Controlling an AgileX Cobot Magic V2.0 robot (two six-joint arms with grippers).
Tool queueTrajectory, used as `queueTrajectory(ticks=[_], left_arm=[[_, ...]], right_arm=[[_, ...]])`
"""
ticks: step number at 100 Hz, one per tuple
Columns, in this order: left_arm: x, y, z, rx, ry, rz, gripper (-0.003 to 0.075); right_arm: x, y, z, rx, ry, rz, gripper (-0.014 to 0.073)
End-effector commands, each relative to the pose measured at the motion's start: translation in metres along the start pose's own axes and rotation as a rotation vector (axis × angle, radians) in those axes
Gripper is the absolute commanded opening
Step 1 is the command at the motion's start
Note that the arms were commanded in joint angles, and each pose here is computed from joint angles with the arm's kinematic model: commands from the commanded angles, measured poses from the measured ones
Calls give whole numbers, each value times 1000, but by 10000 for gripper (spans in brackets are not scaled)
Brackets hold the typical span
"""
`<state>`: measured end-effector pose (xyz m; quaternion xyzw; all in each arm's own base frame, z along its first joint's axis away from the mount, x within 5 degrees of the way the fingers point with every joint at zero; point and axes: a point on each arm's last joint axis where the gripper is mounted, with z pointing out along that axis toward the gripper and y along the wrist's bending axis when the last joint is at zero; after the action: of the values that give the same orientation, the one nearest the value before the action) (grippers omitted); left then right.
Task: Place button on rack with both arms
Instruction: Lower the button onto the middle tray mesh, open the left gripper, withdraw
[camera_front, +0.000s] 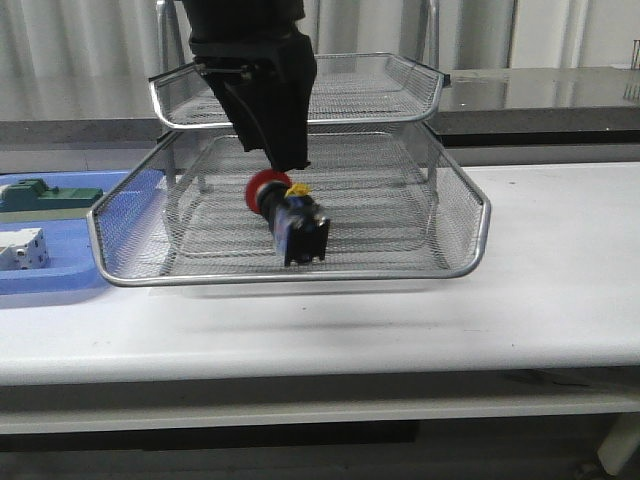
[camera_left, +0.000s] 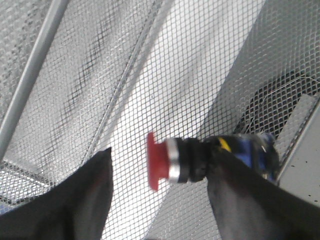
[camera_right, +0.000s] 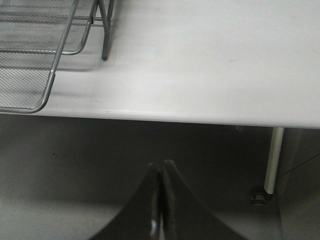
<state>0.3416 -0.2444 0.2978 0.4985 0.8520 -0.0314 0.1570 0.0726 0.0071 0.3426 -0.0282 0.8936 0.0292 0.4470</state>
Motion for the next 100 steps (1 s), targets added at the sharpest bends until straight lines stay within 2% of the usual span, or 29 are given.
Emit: queueTrajectory(ticks=[1,25,48,77,100], left_arm=[[-6,-3,-30,-32,-101,2,403],[-1,0,-41,-42,-113,-29,403],[15,9,-92,-98,-213,-130,393],[61,35,-164,-233,-370,-302,346],[110,46,-195,-387,-521,-434,347]], right_arm=[[-13,0,-7,-2,-90,-8,-68],[-13,0,-7,-2,-90,-8,-68],[-13,0,-7,-2,-90,-8,-68],[-13,0,-7,-2,-90,-8,-68],[-13,0,-7,-2,-90,-8,-68]])
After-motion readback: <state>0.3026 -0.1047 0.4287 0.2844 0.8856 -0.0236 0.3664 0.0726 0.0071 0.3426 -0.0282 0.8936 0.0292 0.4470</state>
